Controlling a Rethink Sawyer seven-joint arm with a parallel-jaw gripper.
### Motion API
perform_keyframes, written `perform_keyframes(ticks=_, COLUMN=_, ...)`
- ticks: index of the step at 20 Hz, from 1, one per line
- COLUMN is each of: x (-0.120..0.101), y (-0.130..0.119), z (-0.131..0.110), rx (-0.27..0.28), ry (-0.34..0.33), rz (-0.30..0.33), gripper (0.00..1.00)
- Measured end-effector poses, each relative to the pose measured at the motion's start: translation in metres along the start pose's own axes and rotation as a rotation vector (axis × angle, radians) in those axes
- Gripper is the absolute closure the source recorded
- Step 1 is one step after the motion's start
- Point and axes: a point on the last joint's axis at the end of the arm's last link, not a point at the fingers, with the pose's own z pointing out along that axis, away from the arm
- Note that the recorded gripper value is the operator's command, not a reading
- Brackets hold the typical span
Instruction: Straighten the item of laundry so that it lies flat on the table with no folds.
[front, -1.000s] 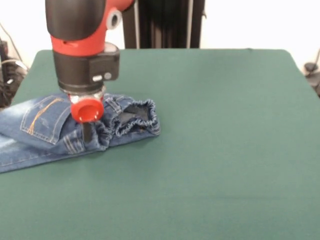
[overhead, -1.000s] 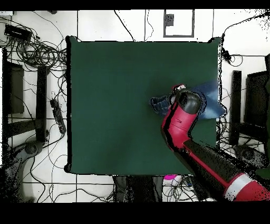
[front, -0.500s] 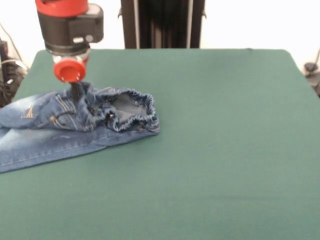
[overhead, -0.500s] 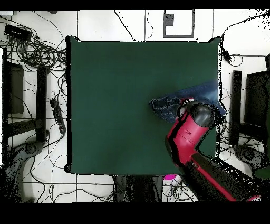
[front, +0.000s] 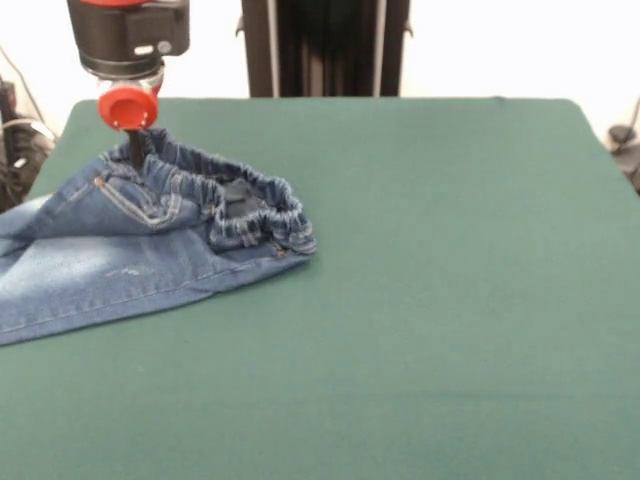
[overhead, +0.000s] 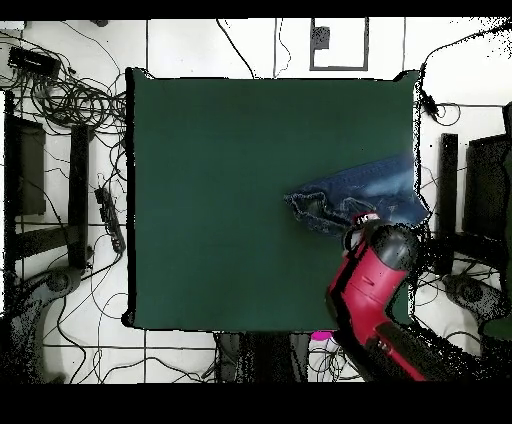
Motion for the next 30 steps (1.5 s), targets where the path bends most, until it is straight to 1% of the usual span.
perform_keyframes(ticks=1, x=0.0, y=-0.003, z=0.002, rx=-0.001, ry=0.0, rz=-0.011, gripper=1.0)
perform_keyframes(ticks=2, x=0.003, y=-0.017, z=0.012, rx=-0.005, ry=0.002, rz=-0.063, gripper=1.0)
perform_keyframes(ticks=3, x=0.005, y=-0.024, z=0.017, rx=-0.007, ry=0.005, rz=-0.09, gripper=1.0)
perform_keyframes(ticks=5, x=0.007, y=-0.032, z=0.022, rx=-0.008, ry=0.009, rz=-0.114, gripper=1.0)
perform_keyframes(ticks=6, x=0.013, y=-0.048, z=0.032, rx=-0.003, ry=0.018, rz=-0.149, gripper=1.0)
perform_keyframes(ticks=8, x=0.02, y=-0.064, z=0.041, rx=0.008, ry=0.03, rz=-0.168, gripper=1.0)
perform_keyframes(ticks=10, x=0.03, y=-0.083, z=0.048, rx=0.028, ry=0.047, rz=-0.163, gripper=1.0)
perform_keyframes(ticks=12, x=0.038, y=-0.096, z=0.052, rx=0.046, ry=0.06, rz=-0.147, gripper=1.0)
perform_keyframes(ticks=13, x=0.05, y=-0.116, z=0.056, rx=0.076, ry=0.082, rz=-0.105, gripper=1.0)
perform_keyframes(ticks=16, x=0.06, y=-0.133, z=0.056, rx=0.102, ry=0.096, rz=-0.054, gripper=1.0)
perform_keyframes(ticks=17, x=0.063, y=-0.137, z=0.056, rx=0.11, ry=0.099, rz=-0.038, gripper=1.0)
perform_keyframes(ticks=19, x=0.074, y=-0.156, z=0.051, rx=0.144, ry=0.105, rz=0.032, gripper=1.0)
perform_keyframes(ticks=22, x=0.087, y=-0.171, z=0.043, rx=0.178, ry=0.102, rz=0.093, gripper=1.0)
perform_keyframes(ticks=26, x=0.109, y=-0.182, z=0.029, rx=0.196, ry=0.088, rz=0.133, gripper=1.0)
perform_keyframes(ticks=27, x=0.123, y=-0.183, z=0.024, rx=0.192, ry=0.084, rz=0.155, gripper=1.0)
perform_keyframes(ticks=28, x=0.129, y=-0.183, z=0.022, rx=0.19, ry=0.082, rz=0.166, gripper=1.0)
perform_keyframes(ticks=30, x=0.145, y=-0.179, z=0.017, rx=0.189, ry=0.074, rz=0.211, gripper=1.0)
